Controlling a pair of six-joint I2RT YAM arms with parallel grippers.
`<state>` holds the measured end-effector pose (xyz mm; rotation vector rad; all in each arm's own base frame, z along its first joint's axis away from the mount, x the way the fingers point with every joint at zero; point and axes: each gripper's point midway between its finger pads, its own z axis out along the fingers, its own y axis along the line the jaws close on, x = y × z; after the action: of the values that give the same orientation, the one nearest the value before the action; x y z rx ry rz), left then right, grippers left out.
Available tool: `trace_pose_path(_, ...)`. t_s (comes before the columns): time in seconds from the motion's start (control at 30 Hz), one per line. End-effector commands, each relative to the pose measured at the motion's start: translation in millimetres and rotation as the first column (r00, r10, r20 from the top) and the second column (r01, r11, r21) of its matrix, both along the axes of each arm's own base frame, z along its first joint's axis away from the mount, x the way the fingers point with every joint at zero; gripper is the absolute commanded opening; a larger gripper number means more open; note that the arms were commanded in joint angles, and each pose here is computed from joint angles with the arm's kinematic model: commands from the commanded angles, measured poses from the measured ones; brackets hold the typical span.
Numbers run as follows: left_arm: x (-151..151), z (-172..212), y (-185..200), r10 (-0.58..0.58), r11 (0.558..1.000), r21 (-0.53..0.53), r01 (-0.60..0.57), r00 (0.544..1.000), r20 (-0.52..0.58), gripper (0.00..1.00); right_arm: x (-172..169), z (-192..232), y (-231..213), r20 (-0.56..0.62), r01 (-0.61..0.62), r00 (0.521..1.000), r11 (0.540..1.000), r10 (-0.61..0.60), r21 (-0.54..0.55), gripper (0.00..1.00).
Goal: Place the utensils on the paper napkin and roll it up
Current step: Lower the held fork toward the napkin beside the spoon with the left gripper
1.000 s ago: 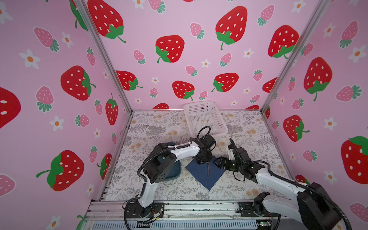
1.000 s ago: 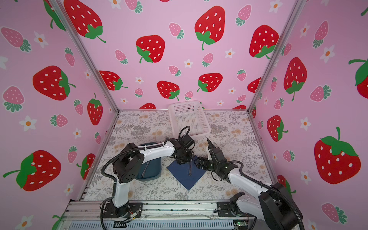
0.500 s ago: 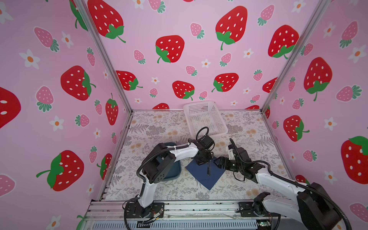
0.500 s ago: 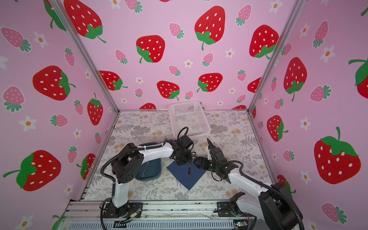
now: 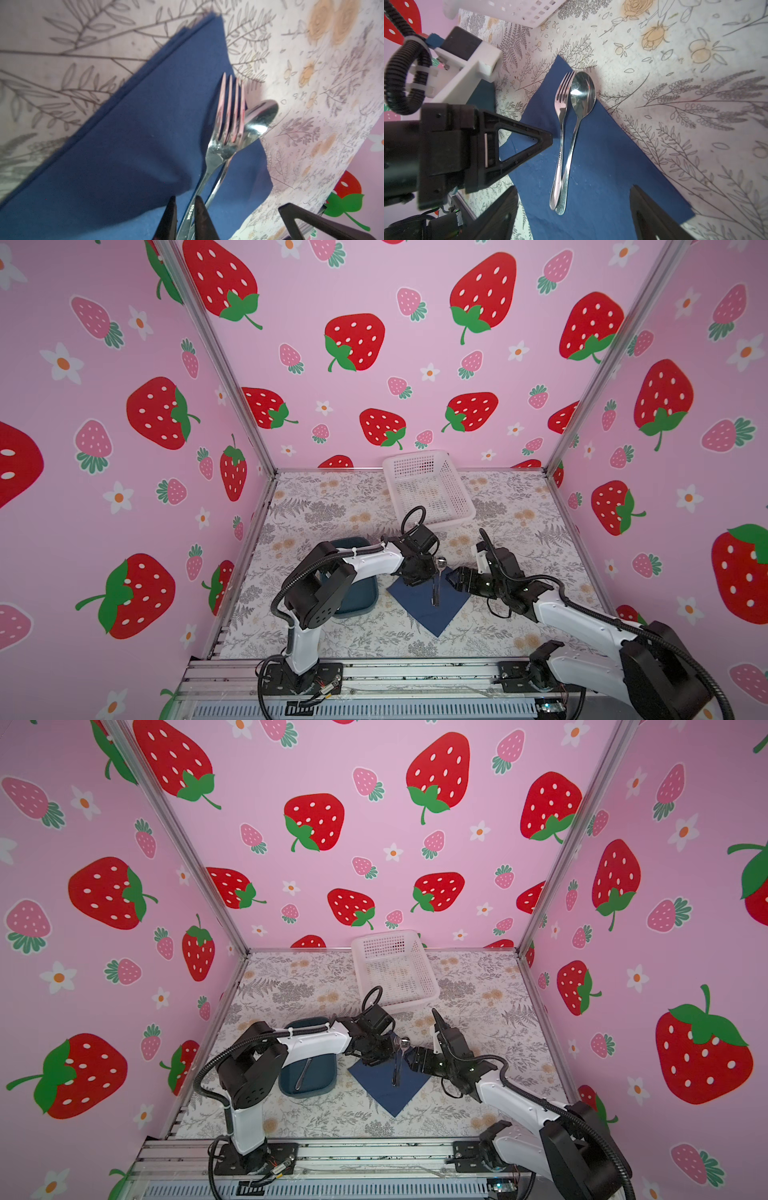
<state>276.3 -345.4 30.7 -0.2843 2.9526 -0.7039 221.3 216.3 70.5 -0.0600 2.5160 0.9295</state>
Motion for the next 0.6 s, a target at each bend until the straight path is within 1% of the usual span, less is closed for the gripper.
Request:
trace_pose_path(0.0, 13, 16, -3, -0.016, 0.999, 0.03, 0.014, 0.999, 0.052, 0.21, 3, 9, 1, 0.016, 0.01, 1.0, 1.0, -0.01, 0.014, 0.86)
trace_pose_path(0.23, 20, 10, -12, -0.046, 0.998, 0.048, 0.043, 0.998, 0.047, 0.25, 3, 9, 0, 0.017, 0.011, 1.0, 1.0, -0.011, 0.013, 0.86)
trace_pose_path(0.33, 18, 5, -12, -0.055, 0.997, 0.061, 0.052, 0.998, 0.037, 0.26, 3, 9, -1, 0.02, 0.015, 1.0, 1.0, -0.016, 0.013, 0.85)
trace_pose_path(0.47, 13, 1, -10, -0.077, 0.991, 0.113, 0.075, 0.997, 0.015, 0.27, 5, 10, -3, 0.026, 0.033, 0.999, 0.999, -0.033, 0.012, 0.86)
trace_pose_path(0.57, 15, -1, 0, -0.083, 0.975, 0.208, 0.075, 0.996, 0.031, 0.28, 6, 11, -5, 0.031, 0.047, 0.998, 0.999, -0.047, 0.012, 0.86)
